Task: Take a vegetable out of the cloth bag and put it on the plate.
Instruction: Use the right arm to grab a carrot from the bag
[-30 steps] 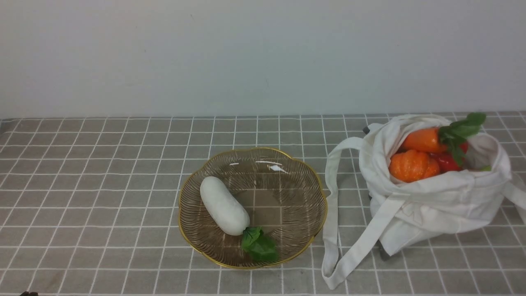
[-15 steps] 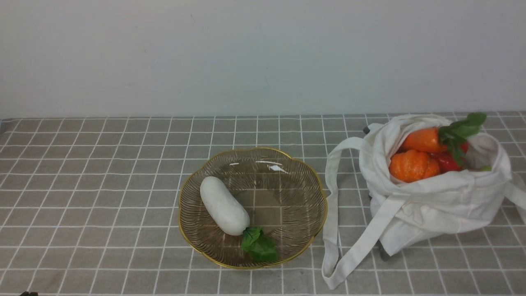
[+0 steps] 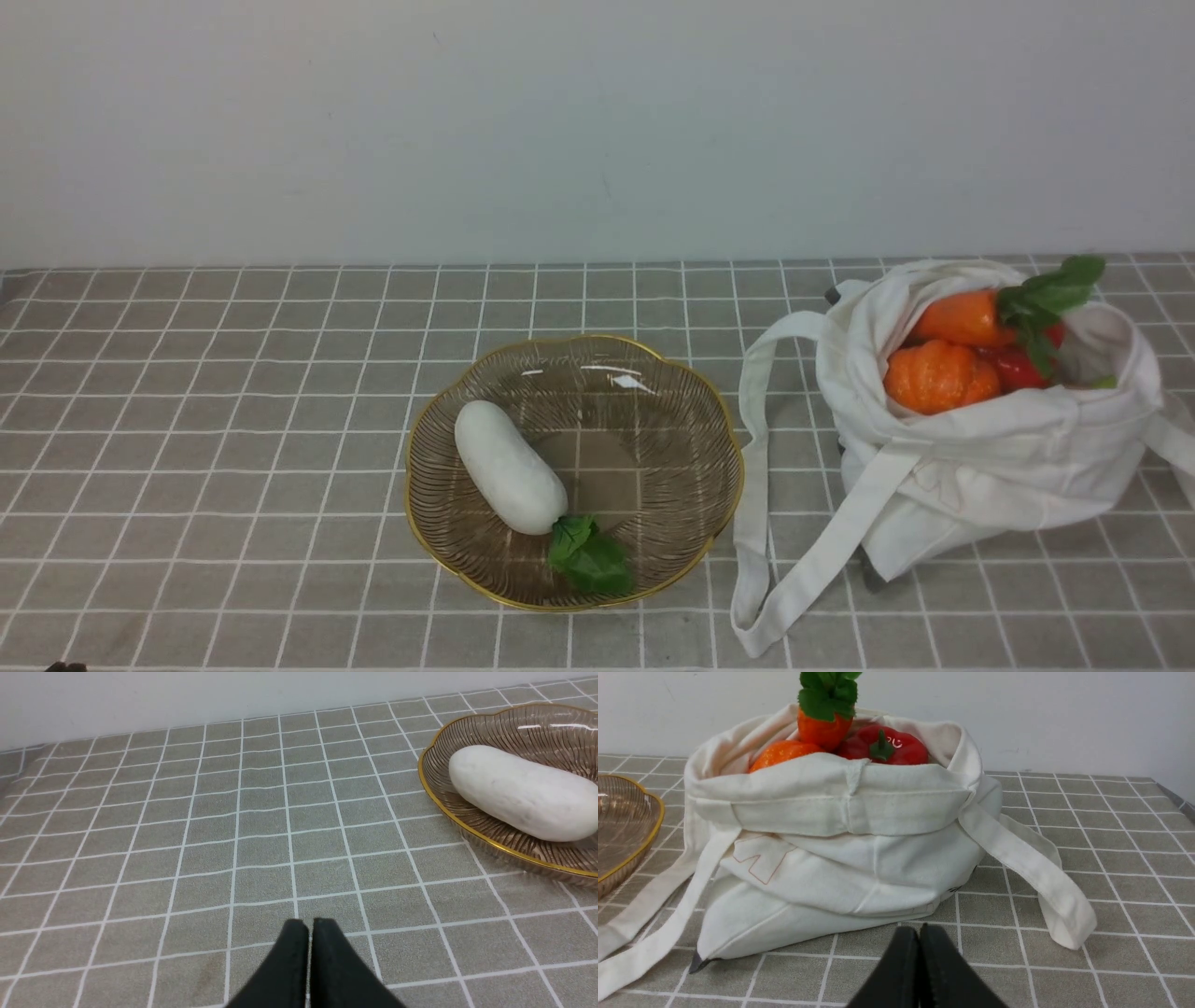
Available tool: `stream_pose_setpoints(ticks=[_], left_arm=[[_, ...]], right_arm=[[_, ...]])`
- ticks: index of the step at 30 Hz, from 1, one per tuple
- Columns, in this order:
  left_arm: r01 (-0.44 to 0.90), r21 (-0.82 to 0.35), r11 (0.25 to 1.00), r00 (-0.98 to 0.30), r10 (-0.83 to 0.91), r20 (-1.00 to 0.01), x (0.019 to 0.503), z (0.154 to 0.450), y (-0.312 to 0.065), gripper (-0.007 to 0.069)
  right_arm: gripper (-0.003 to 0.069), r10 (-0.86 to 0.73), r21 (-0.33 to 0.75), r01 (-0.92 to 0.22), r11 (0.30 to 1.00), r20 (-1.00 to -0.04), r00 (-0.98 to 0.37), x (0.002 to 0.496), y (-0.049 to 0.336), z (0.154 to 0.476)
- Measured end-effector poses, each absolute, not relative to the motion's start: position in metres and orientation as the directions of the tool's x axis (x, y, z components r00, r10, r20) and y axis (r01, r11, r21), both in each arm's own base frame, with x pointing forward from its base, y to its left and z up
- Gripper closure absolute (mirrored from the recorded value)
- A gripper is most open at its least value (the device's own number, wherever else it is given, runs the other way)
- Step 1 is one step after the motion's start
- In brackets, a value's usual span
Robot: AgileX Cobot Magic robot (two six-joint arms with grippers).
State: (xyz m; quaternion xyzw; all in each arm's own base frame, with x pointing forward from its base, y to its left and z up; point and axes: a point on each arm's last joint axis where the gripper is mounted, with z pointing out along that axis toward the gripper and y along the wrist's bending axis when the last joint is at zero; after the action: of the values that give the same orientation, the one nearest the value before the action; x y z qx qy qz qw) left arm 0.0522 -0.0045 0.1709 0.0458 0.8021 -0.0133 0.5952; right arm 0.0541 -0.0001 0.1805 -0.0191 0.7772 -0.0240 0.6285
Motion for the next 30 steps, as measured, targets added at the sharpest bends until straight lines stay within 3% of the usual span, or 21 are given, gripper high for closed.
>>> stream_pose_setpoints(ticks=[3, 5, 7, 8, 9, 10, 11, 12, 13, 15, 18, 27, 30], left_arm=[[0.089, 0.033, 0.995, -0.287, 0.058, -0.956, 0.052, 0.171, -0.005, 0.063], [0.089, 0.033, 0.995, -0.287, 0.058, -0.956, 0.052, 0.171, -0.005, 0.063], [0.089, 0.033, 0.995, -0.287, 0.058, -0.956, 0.052, 0.171, -0.005, 0.063], [0.089, 0.033, 0.995, -0.287, 0.058, -0.956, 0.052, 0.171, -0.005, 0.063], [0.089, 0.033, 0.995, -0.287, 0.058, -0.956, 0.052, 0.171, -0.005, 0.063], [0.089, 0.033, 0.995, -0.287, 0.058, -0.956, 0.052, 0.171, -0.005, 0.063], [0.089, 0.033, 0.995, -0.287, 0.058, -0.956, 0.052, 0.171, -0.005, 0.063], [0.089, 0.033, 0.995, -0.287, 0.058, -0.956, 0.052, 0.171, -0.005, 0.063], [0.089, 0.033, 0.995, -0.287, 0.058, -0.956, 0.052, 0.171, -0.005, 0.063], [0.089, 0.033, 0.995, -0.287, 0.058, -0.956, 0.052, 0.171, -0.005, 0.063], [0.089, 0.033, 0.995, -0.287, 0.058, -0.956, 0.052, 0.171, -0.005, 0.063], [0.089, 0.033, 0.995, -0.287, 0.058, -0.956, 0.052, 0.171, -0.005, 0.063], [0.089, 0.033, 0.995, -0.287, 0.058, -0.956, 0.052, 0.171, -0.005, 0.063]], right_arm=[[0.0673, -0.04, -0.042, 0.006, 0.999, -0.98, -0.195, 0.054, 0.0, 0.182], [0.0673, 0.023, 0.022, 0.01, 1.0, -0.986, -0.164, 0.055, 0.001, 0.183], [0.0673, 0.17, 0.17, 0.013, 0.985, -0.981, -0.093, 0.056, 0.001, 0.189], [0.0673, 0.17, 0.17, 0.013, 0.985, -0.982, -0.085, 0.056, 0.001, 0.19], [0.0673, 0.32, 0.32, 0.008, 0.947, -0.947, -0.023, 0.056, 0.001, 0.196], [0.0673, 0.339, 0.339, 0.007, 0.941, -0.941, -0.01, 0.056, 0.001, 0.197], [0.0673, 0.467, 0.467, -0.004, 0.884, -0.884, 0.026, 0.056, 0.0, 0.2], [0.0673, 0.503, 0.503, -0.006, 0.864, -0.864, 0.035, 0.056, 0.0, 0.201], [0.0673, 0.647, 0.647, -0.022, 0.762, -0.76, 0.059, 0.056, -0.001, 0.203], [0.0673, 0.744, 0.744, -0.033, 0.667, -0.665, 0.063, 0.056, -0.001, 0.204], [0.0673, 0.784, 0.783, -0.038, 0.621, -0.618, 0.062, 0.056, -0.001, 0.204], [0.0673, 0.739, 0.739, -0.034, 0.673, -0.67, 0.074, 0.056, -0.002, 0.205], [0.0673, 0.713, 0.709, -0.071, 0.701, -0.7, 0.044, 0.053, 0.003, 0.218]])
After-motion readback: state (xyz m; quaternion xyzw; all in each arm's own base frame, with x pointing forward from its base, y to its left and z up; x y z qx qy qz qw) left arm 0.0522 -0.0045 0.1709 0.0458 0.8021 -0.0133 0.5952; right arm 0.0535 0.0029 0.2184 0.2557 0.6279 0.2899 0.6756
